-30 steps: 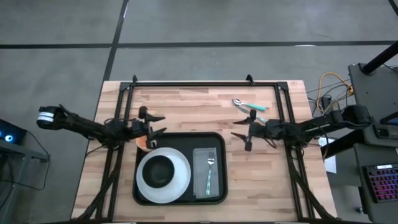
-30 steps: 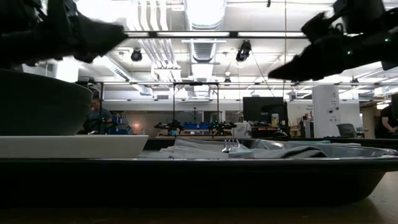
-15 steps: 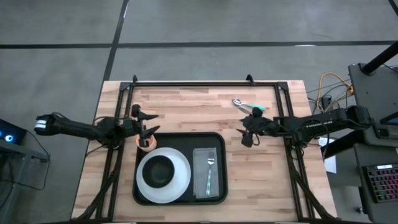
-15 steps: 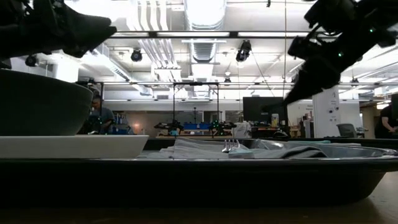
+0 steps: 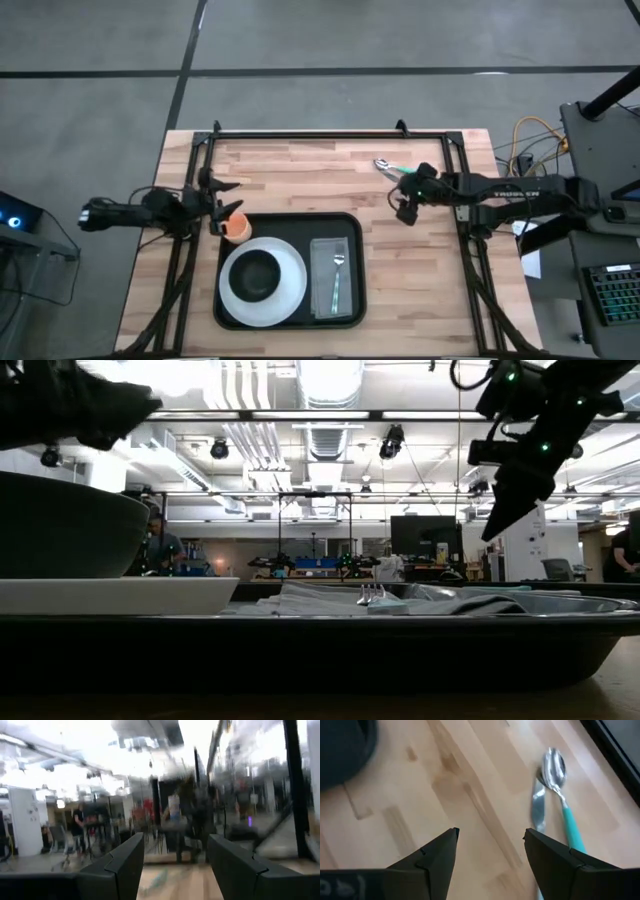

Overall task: Set up tray
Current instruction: Put the green patterned knife on the gray napkin to the left of the green patterned fork

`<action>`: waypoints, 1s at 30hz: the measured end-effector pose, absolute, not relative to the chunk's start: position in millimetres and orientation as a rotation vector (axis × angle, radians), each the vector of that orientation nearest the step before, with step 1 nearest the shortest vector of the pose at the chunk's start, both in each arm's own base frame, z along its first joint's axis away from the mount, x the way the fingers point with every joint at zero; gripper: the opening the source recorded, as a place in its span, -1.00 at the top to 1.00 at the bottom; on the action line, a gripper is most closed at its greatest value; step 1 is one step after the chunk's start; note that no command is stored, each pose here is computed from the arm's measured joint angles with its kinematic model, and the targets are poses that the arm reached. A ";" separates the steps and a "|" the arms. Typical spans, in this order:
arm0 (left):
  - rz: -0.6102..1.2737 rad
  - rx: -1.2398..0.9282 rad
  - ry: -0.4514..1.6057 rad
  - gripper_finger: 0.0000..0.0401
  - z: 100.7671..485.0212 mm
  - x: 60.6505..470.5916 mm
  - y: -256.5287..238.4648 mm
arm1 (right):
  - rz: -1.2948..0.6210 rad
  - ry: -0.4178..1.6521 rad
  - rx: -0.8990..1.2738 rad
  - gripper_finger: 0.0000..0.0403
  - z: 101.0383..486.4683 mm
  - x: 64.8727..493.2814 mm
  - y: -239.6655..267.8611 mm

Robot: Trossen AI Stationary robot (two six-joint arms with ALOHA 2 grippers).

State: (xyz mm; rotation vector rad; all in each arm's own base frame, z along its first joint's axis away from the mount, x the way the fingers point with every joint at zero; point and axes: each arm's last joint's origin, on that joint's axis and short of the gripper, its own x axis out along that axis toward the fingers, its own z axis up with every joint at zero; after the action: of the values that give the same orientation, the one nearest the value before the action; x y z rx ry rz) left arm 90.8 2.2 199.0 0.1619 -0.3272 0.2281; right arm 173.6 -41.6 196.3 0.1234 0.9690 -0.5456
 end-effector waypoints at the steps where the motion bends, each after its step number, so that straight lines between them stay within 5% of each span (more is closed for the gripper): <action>1: 0.227 0.172 -0.304 0.01 197.0 91.6 2.2 | -0.552 0.985 0.141 -0.10 196.6 171.3 -44.8; 16: 0.300 0.158 -0.274 0.01 196.1 92.9 4.3 | -0.642 1.066 0.429 -0.10 193.7 152.2 -99.3; 30: 0.292 0.174 -0.195 0.01 189.3 99.9 3.9 | -0.653 1.279 0.486 -0.10 185.1 161.7 -138.1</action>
State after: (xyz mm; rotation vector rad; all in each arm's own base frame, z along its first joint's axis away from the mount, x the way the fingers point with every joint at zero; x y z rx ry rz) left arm 99.9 3.9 189.3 0.1737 -0.1952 0.2916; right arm 161.7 -138.1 185.1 0.4859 1.2786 -0.6534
